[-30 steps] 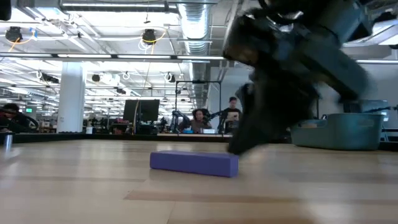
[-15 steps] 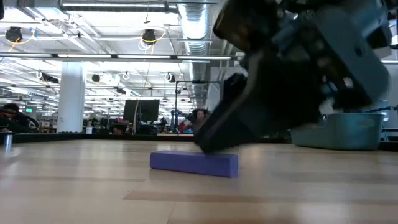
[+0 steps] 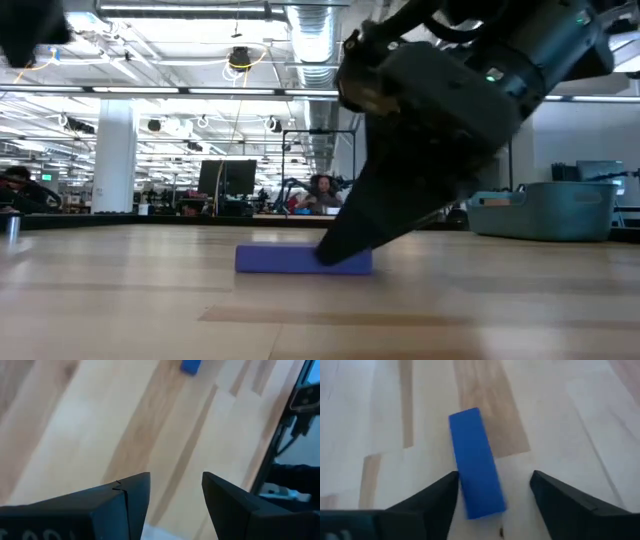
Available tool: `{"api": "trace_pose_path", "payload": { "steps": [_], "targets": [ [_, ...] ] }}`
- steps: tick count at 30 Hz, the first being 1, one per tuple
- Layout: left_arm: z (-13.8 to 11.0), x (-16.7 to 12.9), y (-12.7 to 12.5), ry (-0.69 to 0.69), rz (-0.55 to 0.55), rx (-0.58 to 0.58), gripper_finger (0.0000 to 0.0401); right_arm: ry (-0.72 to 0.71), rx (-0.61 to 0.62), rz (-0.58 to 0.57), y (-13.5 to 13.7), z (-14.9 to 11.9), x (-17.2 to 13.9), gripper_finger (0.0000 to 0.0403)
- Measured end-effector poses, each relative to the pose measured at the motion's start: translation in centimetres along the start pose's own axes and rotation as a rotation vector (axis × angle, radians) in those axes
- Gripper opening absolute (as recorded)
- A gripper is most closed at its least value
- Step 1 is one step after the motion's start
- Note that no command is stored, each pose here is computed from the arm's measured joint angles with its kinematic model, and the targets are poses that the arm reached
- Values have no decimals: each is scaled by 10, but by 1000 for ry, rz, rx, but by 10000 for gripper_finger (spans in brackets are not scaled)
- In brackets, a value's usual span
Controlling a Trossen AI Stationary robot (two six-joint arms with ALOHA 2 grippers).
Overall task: Sort & place blocks by color
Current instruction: Put the blue block into the transparent bin
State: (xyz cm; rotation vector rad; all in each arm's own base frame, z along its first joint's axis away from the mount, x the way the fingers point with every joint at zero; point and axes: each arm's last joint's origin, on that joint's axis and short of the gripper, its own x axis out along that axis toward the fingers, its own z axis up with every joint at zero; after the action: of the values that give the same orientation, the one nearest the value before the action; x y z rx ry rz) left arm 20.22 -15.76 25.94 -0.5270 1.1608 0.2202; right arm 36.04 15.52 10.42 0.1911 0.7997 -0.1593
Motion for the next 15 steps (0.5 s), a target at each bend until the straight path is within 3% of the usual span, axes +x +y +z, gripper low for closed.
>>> {"api": "trace_pose_path", "payload": {
  "steps": [11,15],
  "targets": [
    [34,5,17,-47,38,213,166,19,-16,27,-16,10,7,108],
    [44,6,22,-103,78,276,166,6,38,69,-23,21,4,83]
  ]
}}
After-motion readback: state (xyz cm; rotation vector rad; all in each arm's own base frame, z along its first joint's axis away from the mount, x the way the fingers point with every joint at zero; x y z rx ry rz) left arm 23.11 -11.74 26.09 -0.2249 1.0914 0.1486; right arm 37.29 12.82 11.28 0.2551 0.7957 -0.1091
